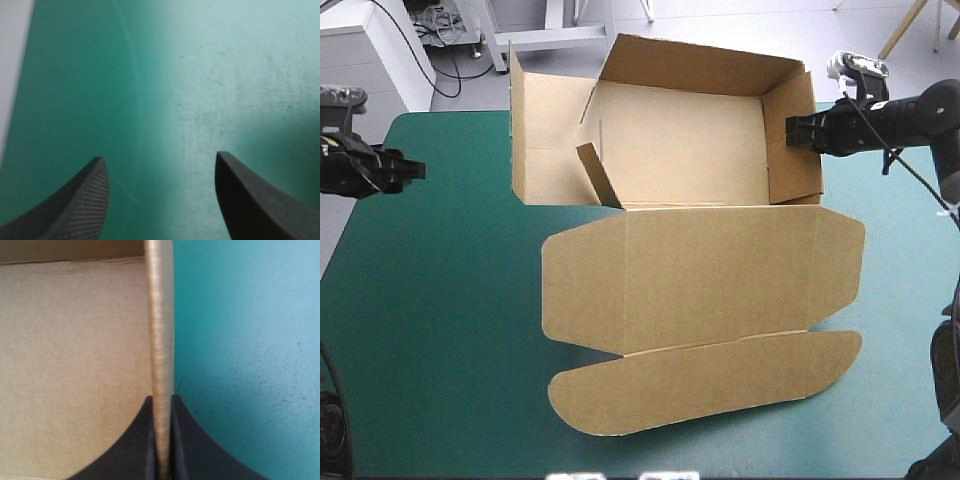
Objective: Fold the box
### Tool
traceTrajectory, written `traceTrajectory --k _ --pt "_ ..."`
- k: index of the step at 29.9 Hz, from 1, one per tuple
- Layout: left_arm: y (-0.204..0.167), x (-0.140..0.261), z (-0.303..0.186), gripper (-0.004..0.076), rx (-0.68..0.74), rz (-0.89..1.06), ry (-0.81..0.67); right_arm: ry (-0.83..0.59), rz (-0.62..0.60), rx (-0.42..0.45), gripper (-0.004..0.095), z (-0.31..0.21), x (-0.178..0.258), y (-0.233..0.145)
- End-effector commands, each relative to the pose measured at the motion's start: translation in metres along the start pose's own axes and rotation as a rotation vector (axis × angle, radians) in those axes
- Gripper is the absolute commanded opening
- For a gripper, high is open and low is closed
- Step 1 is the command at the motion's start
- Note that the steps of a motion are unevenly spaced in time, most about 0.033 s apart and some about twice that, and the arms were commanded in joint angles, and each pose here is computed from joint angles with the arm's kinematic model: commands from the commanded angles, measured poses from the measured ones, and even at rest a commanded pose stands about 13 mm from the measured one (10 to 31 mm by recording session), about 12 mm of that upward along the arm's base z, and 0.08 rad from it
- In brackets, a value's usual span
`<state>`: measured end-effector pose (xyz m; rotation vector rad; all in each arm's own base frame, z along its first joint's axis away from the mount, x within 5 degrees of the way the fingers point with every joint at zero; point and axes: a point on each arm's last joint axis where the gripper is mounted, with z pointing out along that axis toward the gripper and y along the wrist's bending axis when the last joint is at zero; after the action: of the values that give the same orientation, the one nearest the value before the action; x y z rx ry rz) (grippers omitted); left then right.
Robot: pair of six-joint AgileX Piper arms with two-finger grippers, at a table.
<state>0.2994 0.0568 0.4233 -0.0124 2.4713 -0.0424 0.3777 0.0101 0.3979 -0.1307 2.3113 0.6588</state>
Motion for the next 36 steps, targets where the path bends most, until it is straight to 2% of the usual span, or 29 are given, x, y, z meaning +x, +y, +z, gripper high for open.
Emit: traceTrajectory --k 1,7,13,15,21,27,36 --pt "0.007 0.008 0.016 0.044 0.183 -0.113 -0.094 -0.113 0.002 -0.085 -0.0019 -0.022 -0.012 0.022" --pt "0.002 0.028 0.062 0.0437 0.415 -0.199 -0.071 -0.078 0.008 -0.137 -0.0018 -0.007 -0.01 0.025" --pt "-0.027 0.023 0.072 0.0433 0.871 -0.226 -0.15 -0.045 -0.029 -0.159 -0.0018 0.017 -0.007 0.039" --pt "-0.037 0.018 0.068 0.0433 0.963 -0.224 -0.189 -0.037 -0.029 -0.166 -0.0018 0.023 -0.006 0.042" --pt "-0.067 0.014 0.064 0.0433 1.075 -0.189 -0.192 -0.025 -0.018 -0.164 -0.0018 0.037 -0.005 0.039" --pt "-0.095 0.013 0.057 0.0426 1.199 -0.152 -0.185 -0.046 -0.017 -0.118 -0.0018 0.038 -0.007 0.034" --pt "-0.11 0.013 0.055 0.0422 1.248 -0.139 -0.177 -0.058 -0.035 -0.014 -0.0018 0.039 -0.008 0.025"
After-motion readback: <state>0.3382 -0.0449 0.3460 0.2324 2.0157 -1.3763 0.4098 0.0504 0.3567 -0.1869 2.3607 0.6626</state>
